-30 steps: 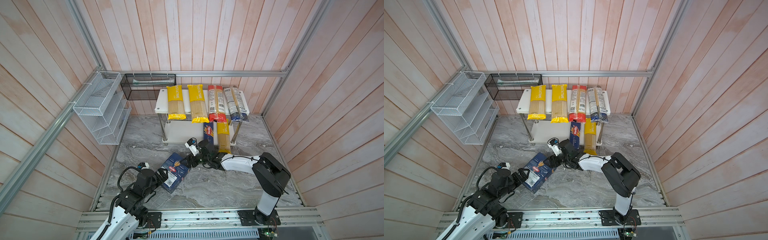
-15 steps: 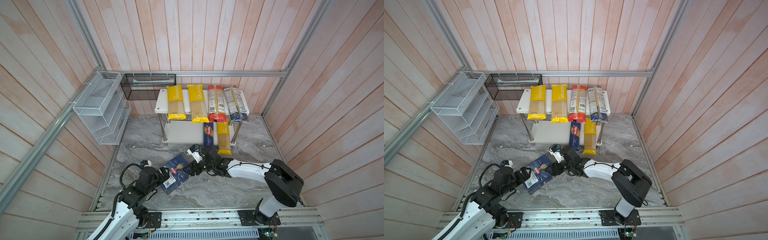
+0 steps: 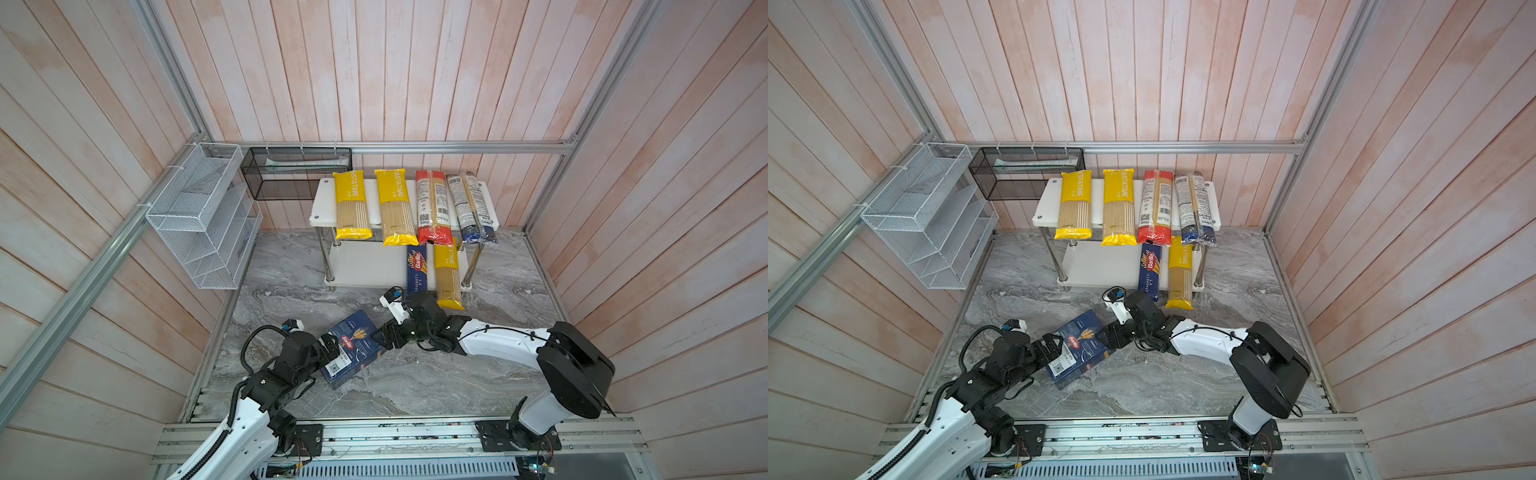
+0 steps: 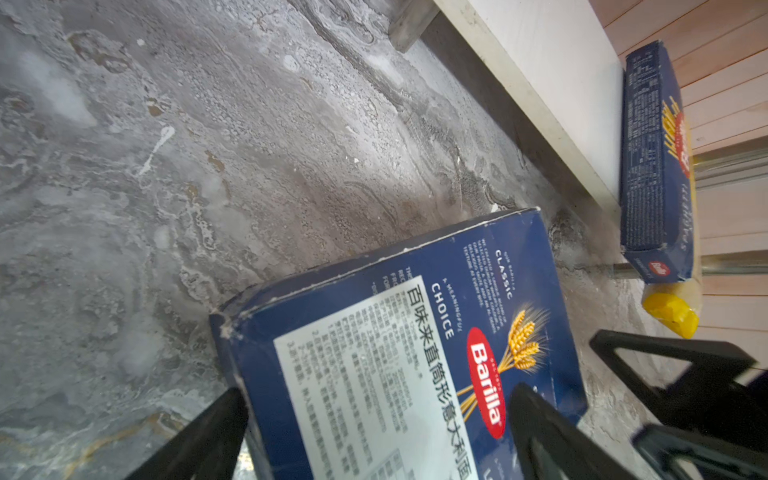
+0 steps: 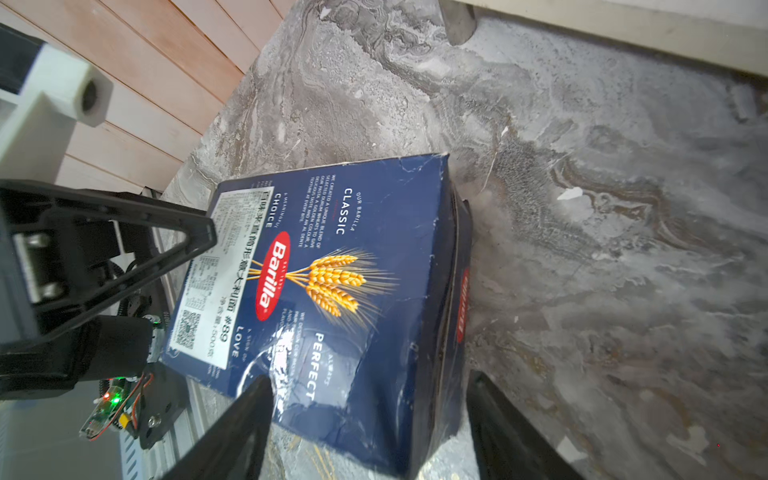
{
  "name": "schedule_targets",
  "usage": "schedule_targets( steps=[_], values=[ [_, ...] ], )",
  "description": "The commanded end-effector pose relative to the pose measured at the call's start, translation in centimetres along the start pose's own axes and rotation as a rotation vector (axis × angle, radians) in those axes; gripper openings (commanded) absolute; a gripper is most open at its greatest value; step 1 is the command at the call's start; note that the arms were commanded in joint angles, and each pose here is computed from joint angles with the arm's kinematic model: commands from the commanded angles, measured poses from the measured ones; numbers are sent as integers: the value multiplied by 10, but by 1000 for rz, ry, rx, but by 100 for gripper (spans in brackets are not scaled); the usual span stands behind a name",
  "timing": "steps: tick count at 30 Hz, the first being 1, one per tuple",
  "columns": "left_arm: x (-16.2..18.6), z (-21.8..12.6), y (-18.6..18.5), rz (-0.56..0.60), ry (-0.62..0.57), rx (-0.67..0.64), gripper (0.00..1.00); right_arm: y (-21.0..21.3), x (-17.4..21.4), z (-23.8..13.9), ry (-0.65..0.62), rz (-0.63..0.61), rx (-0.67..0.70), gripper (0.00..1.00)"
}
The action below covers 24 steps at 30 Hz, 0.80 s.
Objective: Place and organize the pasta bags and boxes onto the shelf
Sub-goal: 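Grip the rigatoni box between both grippers and lift it off the floor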
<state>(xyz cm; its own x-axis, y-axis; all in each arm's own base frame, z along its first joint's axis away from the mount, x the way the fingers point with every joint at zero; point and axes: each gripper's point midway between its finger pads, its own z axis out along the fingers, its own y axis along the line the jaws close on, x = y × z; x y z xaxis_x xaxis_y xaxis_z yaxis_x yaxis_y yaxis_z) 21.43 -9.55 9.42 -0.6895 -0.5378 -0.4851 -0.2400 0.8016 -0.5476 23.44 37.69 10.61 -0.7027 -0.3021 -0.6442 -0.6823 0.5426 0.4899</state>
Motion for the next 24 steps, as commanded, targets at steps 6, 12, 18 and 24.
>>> schedule_targets(
  steps=[6, 12, 18, 24],
  values=[
    [11, -3, -11, -42, 43, 92, 99, 1, -9, 22, 8, -46, -68, 74],
    [14, -6, -13, -36, 51, 113, 99, 2, -6, 26, 16, -25, -106, 74],
    [14, -7, -19, -11, 59, 136, 99, -6, 1, 27, 14, -18, -84, 73],
    [16, -6, -18, 10, 80, 119, 99, -9, 6, 29, 26, -14, -71, 73]
  ],
)
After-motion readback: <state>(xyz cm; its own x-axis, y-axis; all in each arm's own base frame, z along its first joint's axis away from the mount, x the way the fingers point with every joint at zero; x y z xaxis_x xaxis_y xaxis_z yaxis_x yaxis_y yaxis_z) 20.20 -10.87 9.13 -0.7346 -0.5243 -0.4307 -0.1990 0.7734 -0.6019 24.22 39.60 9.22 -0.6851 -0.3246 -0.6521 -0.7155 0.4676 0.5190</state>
